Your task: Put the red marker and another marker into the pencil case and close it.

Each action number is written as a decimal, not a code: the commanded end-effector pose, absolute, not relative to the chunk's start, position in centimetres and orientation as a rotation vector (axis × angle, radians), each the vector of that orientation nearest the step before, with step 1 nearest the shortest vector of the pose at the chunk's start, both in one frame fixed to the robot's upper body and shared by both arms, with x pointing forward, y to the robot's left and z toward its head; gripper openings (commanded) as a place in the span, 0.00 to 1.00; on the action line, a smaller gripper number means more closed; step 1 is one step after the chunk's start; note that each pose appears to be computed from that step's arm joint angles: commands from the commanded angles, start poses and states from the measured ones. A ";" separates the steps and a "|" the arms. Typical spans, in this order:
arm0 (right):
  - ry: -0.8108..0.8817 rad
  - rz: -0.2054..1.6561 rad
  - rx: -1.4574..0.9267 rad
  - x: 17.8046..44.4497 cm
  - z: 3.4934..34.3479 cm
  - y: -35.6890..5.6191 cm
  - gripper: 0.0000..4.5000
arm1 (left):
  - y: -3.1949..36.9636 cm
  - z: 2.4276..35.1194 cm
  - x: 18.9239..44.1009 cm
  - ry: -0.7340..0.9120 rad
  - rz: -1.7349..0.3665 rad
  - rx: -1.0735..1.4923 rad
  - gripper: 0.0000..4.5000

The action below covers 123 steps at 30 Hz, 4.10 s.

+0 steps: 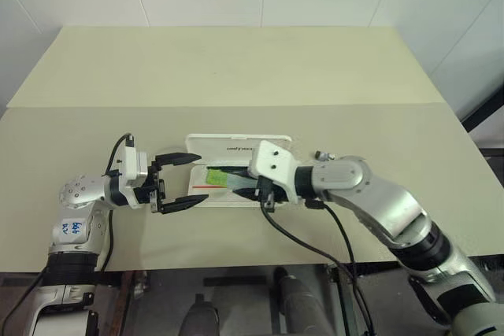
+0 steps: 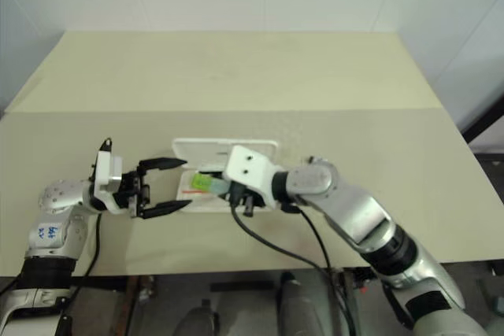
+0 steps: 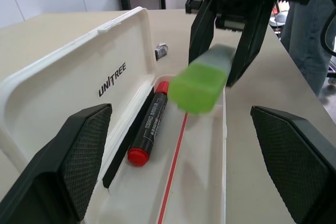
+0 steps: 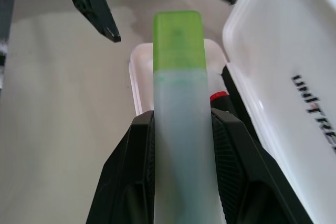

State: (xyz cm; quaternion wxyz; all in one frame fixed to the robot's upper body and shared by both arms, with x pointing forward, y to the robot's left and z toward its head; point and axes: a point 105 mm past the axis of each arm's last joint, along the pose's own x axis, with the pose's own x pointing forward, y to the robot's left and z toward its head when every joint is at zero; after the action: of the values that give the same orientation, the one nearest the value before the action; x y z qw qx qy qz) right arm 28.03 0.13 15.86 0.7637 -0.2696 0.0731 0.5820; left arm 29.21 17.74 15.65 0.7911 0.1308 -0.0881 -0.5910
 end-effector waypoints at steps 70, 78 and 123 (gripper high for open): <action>0.385 0.594 -0.624 28.6 16.8 -19.3 0.99 | 6.8 19.3 27.2 -0.425 -1.542 0.159 1.00; 0.268 0.584 -0.660 31.8 18.0 -20.8 0.99 | 4.9 19.4 28.1 -0.396 -1.447 0.252 1.00; 0.379 0.803 -0.500 39.0 11.1 -19.6 0.86 | -2.1 21.0 28.8 -0.308 -1.305 0.256 1.00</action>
State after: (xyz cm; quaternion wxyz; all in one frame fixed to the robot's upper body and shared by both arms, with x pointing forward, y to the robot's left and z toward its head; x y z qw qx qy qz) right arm 39.00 -18.85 12.47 0.8743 -0.2294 0.1517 0.3999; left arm 29.56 -1.64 19.62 0.7836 0.1168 -0.1137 -0.5995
